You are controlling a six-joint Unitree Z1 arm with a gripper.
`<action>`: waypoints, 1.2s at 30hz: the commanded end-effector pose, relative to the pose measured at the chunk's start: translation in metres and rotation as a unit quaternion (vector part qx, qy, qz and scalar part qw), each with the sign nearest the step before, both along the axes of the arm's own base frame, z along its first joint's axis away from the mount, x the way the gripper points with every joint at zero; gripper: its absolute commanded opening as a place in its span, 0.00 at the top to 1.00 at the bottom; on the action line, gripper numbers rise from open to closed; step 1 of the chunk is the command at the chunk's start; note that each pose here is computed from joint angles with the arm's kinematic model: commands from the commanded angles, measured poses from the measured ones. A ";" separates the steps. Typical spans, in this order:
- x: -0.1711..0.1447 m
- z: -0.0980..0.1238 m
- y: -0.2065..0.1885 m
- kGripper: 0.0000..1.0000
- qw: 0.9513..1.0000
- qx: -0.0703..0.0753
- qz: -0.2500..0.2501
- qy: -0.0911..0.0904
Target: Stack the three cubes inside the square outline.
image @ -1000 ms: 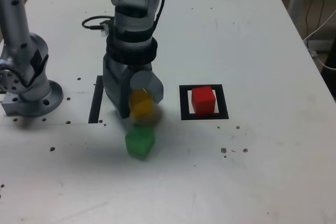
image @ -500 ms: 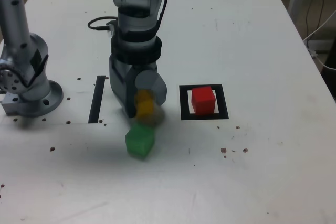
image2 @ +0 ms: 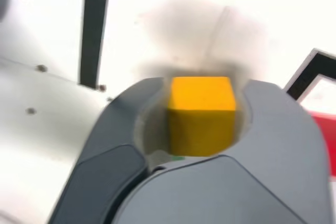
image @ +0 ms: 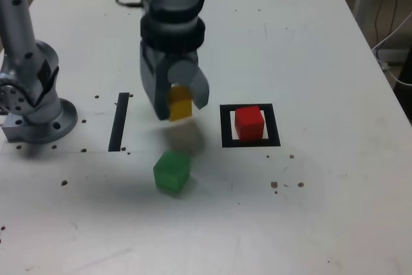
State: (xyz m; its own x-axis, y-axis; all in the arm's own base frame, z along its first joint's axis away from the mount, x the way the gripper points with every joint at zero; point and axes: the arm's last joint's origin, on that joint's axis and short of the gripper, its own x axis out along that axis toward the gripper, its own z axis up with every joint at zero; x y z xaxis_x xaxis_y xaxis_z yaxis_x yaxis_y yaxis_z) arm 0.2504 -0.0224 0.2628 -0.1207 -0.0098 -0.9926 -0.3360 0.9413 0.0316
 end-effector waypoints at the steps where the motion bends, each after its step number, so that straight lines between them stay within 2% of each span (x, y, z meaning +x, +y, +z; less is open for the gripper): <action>1: 0.003 0.019 0.000 0.81 1.000 0.001 -0.014 0.010; 5: 0.025 0.026 -0.002 0.81 0.999 -0.004 -0.051 -0.007; 7: 0.035 0.026 -0.005 0.81 0.998 -0.007 -0.061 -0.010; 16: 0.073 0.024 -0.016 0.81 0.998 -0.006 -0.068 -0.016; 21: 0.090 0.015 -0.020 0.81 0.997 -0.002 -0.070 -0.011; 25: 0.097 0.010 -0.025 0.80 0.997 -0.013 -0.075 -0.003; 29: 0.096 0.011 -0.027 0.80 0.997 -0.024 -0.076 -0.002; 36: 0.097 0.015 -0.027 0.80 0.997 -0.013 -0.079 -0.014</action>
